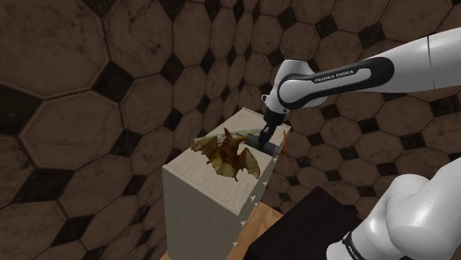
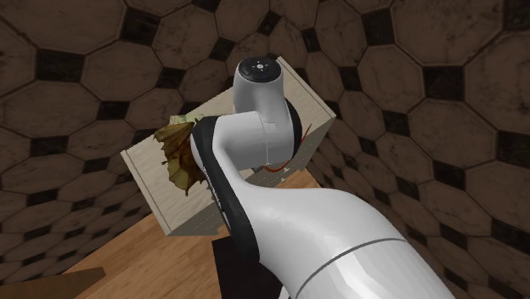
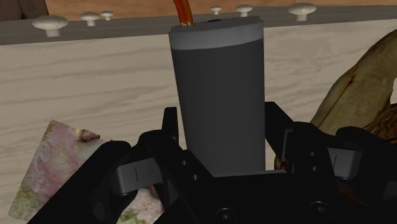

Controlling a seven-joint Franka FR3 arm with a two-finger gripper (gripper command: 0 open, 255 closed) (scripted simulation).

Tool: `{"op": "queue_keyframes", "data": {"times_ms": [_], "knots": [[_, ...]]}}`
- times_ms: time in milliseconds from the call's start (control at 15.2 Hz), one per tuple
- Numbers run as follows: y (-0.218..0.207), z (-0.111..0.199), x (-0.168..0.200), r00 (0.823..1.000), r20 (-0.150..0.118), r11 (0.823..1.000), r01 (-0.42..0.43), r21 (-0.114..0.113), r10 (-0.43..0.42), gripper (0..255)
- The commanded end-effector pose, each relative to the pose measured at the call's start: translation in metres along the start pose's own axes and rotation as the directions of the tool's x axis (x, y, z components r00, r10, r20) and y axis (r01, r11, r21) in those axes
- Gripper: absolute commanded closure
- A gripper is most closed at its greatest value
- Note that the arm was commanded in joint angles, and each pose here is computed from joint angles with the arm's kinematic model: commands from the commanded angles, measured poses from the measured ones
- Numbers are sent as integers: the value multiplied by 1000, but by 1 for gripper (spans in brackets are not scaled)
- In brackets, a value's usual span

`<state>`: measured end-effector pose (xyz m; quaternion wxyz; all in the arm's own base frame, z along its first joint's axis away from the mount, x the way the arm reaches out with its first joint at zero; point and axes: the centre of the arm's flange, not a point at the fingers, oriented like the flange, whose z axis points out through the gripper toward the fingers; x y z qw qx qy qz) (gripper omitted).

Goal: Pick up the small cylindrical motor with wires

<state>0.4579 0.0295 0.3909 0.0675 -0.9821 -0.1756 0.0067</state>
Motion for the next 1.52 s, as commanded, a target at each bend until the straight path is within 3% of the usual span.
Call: {"op": "queue_keyframes", "data": {"times_ms": [0,330,1452], "knots": [[0,1,0,1000,1,1000,-1,0,1,255],[0,0,0,1000,1,1000,-1,0,1,255],[-11,-79,1,1000,1,1000,-1,0,1,255]]}}
